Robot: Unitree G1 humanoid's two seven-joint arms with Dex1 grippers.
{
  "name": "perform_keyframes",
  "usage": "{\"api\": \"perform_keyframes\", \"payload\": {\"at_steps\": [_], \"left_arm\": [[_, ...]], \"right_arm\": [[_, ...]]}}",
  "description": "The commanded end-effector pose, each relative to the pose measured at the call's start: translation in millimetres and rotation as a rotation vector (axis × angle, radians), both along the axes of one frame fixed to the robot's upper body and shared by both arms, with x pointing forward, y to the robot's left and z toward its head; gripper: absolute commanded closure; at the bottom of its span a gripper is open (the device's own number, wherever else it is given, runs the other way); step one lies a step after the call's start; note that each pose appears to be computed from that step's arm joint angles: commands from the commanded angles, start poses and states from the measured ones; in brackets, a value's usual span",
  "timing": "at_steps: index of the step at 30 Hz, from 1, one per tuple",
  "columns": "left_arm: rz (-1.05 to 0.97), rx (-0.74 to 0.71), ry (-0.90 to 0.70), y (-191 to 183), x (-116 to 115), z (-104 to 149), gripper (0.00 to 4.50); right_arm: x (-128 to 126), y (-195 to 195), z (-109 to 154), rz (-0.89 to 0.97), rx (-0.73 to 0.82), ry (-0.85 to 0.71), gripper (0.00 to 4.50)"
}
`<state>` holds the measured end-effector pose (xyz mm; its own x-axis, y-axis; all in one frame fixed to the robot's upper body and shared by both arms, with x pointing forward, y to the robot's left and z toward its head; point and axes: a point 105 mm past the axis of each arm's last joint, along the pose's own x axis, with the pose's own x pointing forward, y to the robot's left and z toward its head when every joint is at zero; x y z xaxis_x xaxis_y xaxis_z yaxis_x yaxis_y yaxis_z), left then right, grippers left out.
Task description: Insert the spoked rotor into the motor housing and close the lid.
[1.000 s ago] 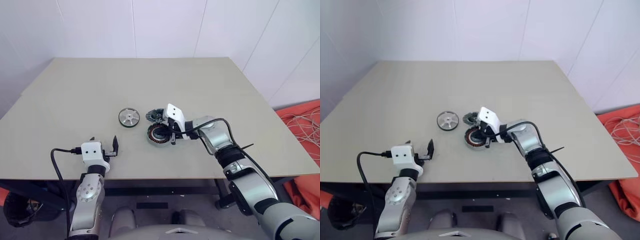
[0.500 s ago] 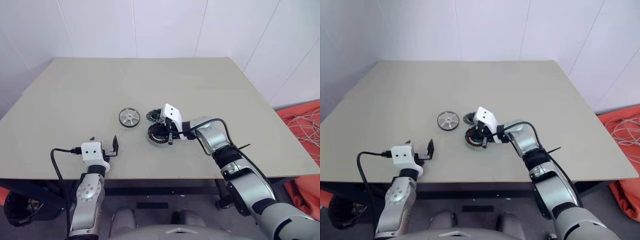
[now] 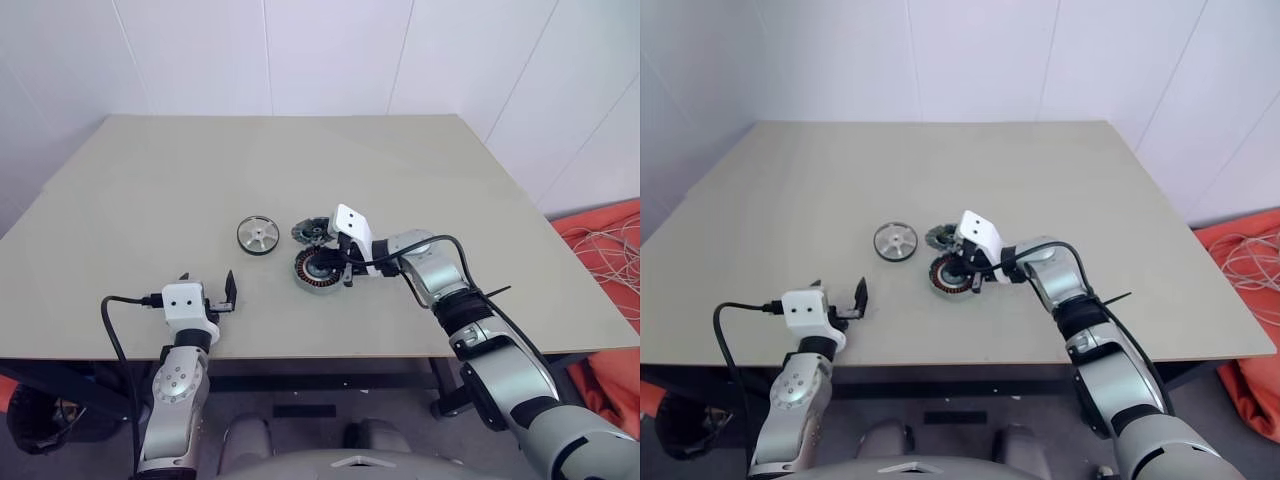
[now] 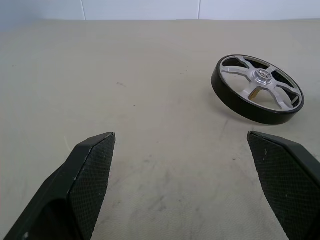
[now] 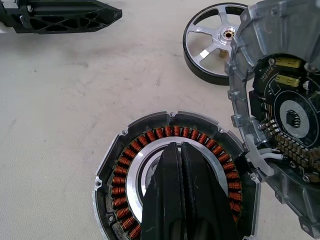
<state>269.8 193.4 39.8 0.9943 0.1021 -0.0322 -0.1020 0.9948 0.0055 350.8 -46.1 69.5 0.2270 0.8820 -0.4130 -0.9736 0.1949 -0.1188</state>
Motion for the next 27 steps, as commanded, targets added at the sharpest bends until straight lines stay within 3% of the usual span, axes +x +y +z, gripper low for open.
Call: {"api": "perform_keyframes", "payload": {"at_steps": [1,19,27], "left_arm": [[-0.001,0.009,-0.05,0.2,1.1,12.9,0.0],[0.007,0.01,-0.047,-1.3,-2.4,12.4,0.0],[0.007,0.012,-0.046,-1.2,-2.6,12.0,0.0]], "right_arm": [[4.2,3.7,19.1,0.005,0.049,-0.052,4.44],[8.3,12.7,-0.9,0.0,-0.042,-0.032,4.44],[-2.0,29.7,22.2,0.067,0.065,-0.053,4.44]]}}
